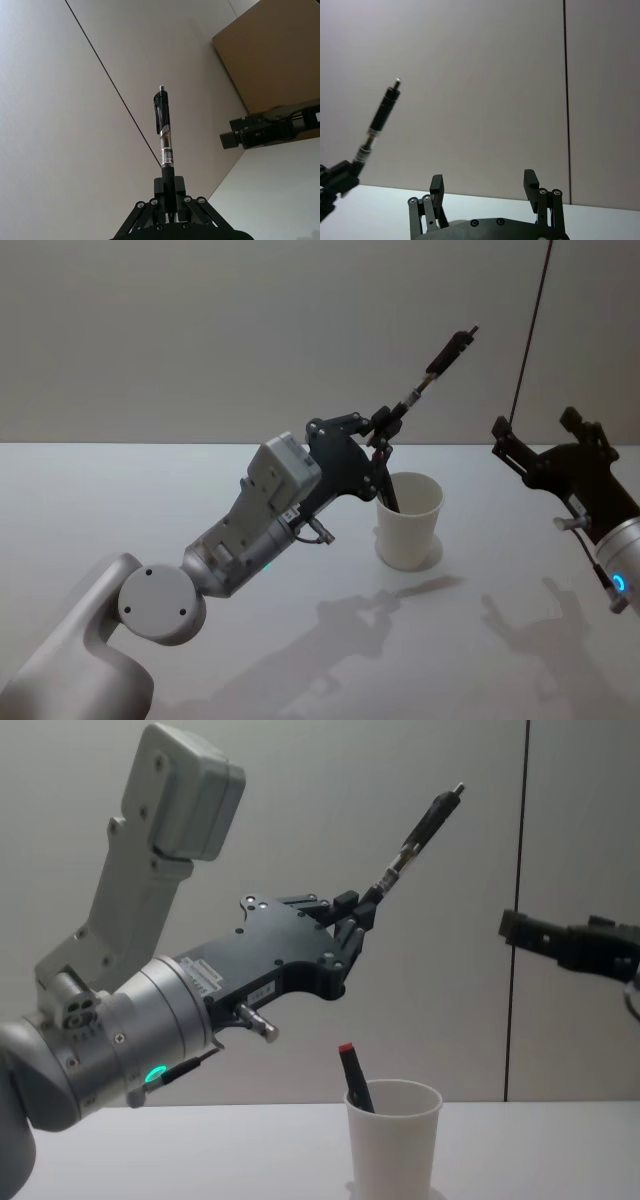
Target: Place the pen into the pen holder.
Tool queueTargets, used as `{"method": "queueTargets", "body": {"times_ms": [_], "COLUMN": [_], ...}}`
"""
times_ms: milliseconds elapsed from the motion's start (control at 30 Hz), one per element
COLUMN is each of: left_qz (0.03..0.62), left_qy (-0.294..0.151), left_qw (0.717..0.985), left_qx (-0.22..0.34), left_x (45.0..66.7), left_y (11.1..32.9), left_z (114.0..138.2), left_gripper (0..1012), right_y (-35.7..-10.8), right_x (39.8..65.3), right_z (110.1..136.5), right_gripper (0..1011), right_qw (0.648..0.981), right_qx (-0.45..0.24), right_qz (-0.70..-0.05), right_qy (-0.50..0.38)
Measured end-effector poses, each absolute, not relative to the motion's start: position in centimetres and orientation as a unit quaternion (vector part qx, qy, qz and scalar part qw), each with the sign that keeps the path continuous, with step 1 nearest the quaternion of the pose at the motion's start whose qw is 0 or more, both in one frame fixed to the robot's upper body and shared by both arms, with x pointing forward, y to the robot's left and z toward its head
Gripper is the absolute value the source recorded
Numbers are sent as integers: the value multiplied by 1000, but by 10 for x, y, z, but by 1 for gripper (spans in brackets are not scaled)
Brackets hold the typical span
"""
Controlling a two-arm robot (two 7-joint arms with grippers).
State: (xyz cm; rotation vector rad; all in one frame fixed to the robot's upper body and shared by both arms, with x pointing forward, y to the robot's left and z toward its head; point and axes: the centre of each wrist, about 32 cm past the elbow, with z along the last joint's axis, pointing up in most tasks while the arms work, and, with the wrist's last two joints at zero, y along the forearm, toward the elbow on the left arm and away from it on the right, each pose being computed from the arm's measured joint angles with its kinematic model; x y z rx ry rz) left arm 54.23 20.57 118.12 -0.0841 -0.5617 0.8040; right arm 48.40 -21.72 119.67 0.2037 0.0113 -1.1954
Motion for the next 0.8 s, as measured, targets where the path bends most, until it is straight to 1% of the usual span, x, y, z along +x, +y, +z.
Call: {"method": "queueTargets", "body": {"times_ms": [467, 800], "left_qz": [385, 385], "left_qy": [-270, -270], "left_qw": [881, 882], "left_qx": [-41, -41], "left_x": [543, 543], "left_y": [206, 206], "left_z": [1181, 1181], "left_gripper": [124, 124], "right_y": [-231, -237], "right_x": [480, 483], "right_z": [1211, 1220], "right_gripper": [1002, 1002], "right_qw": [856, 872], "right_qx": [154, 185], "right_qz": [-491, -445], "right_qy": [42, 85]}}
